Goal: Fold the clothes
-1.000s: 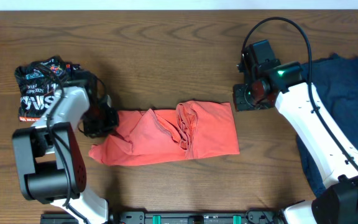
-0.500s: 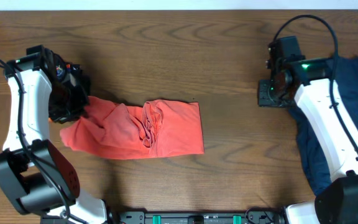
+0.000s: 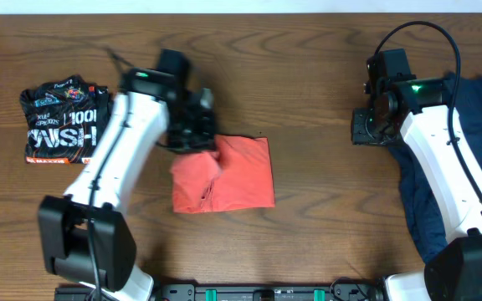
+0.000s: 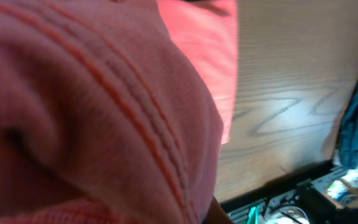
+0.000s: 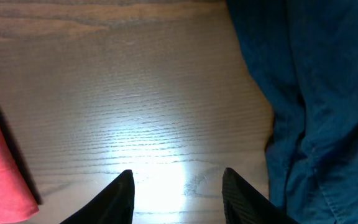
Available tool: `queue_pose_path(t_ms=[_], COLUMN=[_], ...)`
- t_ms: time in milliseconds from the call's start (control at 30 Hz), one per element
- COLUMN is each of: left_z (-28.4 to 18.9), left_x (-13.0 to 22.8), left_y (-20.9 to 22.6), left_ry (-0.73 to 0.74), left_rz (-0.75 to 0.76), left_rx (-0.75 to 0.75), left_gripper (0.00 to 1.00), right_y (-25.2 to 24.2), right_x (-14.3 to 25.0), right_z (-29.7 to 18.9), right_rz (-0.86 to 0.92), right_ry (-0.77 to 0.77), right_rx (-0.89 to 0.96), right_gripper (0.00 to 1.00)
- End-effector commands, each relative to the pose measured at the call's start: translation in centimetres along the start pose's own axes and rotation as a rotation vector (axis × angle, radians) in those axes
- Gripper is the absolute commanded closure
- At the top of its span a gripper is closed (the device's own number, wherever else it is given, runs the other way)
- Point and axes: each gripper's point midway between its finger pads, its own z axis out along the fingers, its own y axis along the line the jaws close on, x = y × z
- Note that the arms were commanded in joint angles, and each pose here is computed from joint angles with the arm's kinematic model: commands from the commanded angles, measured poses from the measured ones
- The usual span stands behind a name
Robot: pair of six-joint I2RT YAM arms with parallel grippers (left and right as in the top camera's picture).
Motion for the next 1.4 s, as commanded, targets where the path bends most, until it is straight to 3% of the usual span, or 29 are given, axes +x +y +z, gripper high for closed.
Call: queue_pose_path(t_ms=[0, 133, 300, 433, 633, 833, 1100, 1367], left_z=[1.3, 3.5, 4.3, 1.6, -4.0, -3.9, 2.6, 7.9], left_x=[-0.1, 0.1, -0.1, -1.2, -5.8, -9.8, -9.7, -5.4], left_y=[-1.1, -2.9, -5.5, -5.0, 0.9, 5.0, 7.2, 10.1], left_ry=[-0.020, -0.010, -0.024, -0.085, -0.291, -0.375, -0.201, 0.078], left_rz=[-0.036, 0.019, 0.093, 0.177, 0.029, -0.019, -0.018, -0.109], left_rx=[-0.085, -0.100, -0.029, -0.018, -0.081, -0.089, -0.131, -0.191], left_gripper=[0.89, 0.66, 0.49, 0.47, 0.45, 0.43, 0.43, 0.43], right_y=[-0.4, -0.4, -0.2, 2.6, 10.2, 14.3, 19.4, 21.1], right_x=[0.0, 0.0, 0.0, 0.5, 2.9, 5.8, 11.5, 15.4], right_z=[0.0, 0.0, 0.0, -0.2, -2.6, -2.7, 0.0, 5.2], right_rz=[0.006, -0.002, -0.002, -0.118, -0.404, -0.511, -0.639, -0.682], right_ry=[0.002, 0.004, 0.006, 0.028, 0.048, 0.113, 0.273, 0.416], right_rx=[0.015, 0.015, 0.006, -0.154, -0.553, -0.607, -0.597, -0.543], right_gripper=[0.56, 0.56, 0.55, 0.56, 0.57, 0.55, 0.56, 0.59])
